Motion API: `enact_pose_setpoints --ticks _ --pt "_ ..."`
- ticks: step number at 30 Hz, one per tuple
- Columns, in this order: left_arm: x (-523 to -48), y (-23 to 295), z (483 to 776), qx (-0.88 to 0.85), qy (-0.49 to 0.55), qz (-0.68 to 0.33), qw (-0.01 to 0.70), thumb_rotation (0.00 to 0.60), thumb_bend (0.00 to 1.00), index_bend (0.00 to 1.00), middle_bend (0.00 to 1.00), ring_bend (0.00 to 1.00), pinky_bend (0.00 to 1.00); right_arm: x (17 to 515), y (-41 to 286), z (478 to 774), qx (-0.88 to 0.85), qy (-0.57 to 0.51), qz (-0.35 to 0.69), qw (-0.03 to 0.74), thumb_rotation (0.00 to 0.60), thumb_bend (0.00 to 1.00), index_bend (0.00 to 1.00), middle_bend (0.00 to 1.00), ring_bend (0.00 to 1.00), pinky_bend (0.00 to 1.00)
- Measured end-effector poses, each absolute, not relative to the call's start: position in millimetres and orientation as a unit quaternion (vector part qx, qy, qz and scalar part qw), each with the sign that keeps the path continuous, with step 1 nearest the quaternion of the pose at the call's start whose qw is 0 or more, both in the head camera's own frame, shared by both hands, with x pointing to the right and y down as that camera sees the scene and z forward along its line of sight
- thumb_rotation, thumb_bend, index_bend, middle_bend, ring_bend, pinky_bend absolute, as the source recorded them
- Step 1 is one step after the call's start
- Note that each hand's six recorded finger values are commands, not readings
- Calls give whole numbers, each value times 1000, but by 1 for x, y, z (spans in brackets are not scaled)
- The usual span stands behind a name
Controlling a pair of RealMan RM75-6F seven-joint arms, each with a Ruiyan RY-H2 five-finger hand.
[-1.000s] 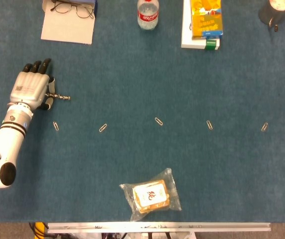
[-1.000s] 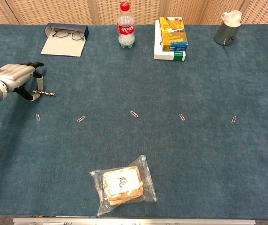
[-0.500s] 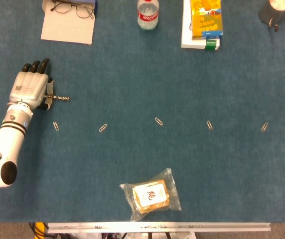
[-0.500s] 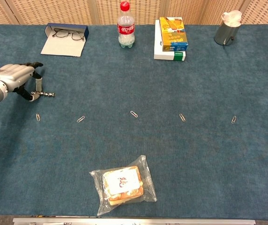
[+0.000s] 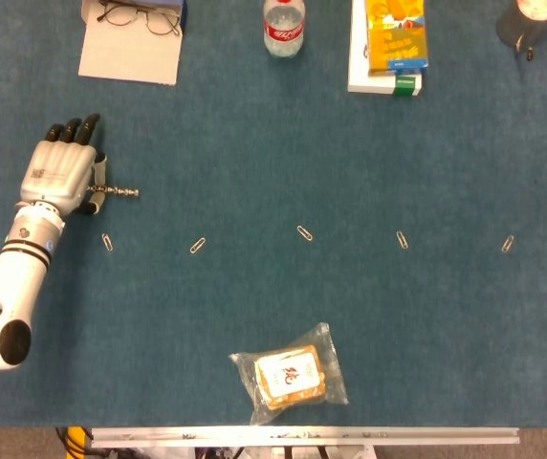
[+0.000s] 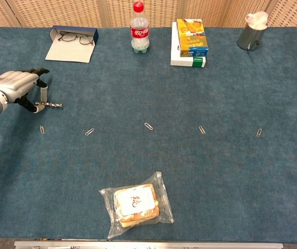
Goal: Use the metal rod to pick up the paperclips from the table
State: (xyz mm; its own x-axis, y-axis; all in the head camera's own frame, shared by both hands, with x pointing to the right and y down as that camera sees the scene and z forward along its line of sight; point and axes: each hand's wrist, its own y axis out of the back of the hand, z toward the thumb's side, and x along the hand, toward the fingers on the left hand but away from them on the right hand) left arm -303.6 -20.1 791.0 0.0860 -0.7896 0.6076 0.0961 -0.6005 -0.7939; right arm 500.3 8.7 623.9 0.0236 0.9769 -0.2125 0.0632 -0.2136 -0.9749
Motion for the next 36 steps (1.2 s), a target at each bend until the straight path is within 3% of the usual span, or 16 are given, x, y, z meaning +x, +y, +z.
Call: enact_pose_setpoints --ticks 25,36 --pt "-302 24 748 -643 272 -583 416 600 348 568 0 0 85 499 16 624 -576 -453 527 430 600 572 409 351 261 228" --pt "-321 46 755 -626 262 -605 417 600 348 570 0 0 85 498 18 627 -581 -451 525 428 600 572 409 351 261 228"
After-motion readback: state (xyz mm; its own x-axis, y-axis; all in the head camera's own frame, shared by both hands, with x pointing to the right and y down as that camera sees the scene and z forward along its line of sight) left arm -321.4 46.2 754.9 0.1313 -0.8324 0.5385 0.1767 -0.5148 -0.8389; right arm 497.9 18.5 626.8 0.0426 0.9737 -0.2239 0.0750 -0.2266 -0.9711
